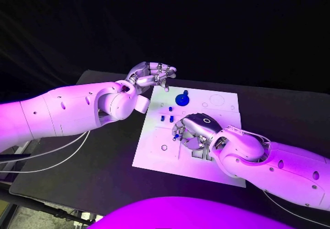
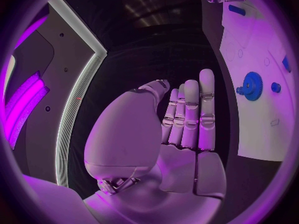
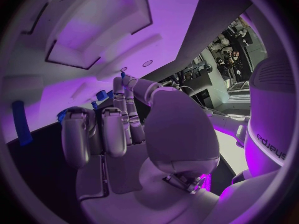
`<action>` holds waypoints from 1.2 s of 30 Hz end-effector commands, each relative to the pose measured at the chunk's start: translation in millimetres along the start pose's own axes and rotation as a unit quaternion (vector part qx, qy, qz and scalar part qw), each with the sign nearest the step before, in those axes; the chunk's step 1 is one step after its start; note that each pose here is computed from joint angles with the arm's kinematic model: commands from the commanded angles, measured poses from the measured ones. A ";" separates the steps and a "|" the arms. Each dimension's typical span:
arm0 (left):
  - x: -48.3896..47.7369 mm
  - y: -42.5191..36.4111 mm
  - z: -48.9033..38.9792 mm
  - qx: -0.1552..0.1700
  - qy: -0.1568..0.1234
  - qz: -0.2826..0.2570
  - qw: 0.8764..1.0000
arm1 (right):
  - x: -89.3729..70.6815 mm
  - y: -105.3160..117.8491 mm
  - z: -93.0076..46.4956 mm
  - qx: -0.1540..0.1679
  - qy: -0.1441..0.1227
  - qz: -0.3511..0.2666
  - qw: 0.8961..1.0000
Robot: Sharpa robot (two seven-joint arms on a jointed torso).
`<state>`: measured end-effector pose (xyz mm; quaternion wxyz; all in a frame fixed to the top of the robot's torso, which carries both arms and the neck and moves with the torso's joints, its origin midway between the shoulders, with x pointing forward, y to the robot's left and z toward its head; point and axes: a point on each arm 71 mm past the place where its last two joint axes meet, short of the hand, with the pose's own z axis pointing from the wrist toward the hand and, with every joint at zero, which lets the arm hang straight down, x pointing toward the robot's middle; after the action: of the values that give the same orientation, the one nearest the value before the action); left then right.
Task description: Assemble the parts on the task board
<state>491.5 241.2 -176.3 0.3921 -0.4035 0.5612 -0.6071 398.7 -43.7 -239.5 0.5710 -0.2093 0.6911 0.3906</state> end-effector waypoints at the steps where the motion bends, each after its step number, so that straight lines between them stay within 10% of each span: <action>1: 1.9 -0.8 0.7 0.002 0.008 -0.006 1.000 | 2.5 1.5 -0.2 -0.006 0.014 -0.003 1.000; 36: 1.5 -0.8 0.2 0.000 0.008 -0.006 1.000 | 15.1 2.8 8.0 0.003 0.052 -0.016 0.999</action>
<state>491.6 241.9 -176.6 0.3911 -0.4045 0.5622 -0.6060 399.2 -33.1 -247.2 0.5511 -0.2274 0.7064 0.3815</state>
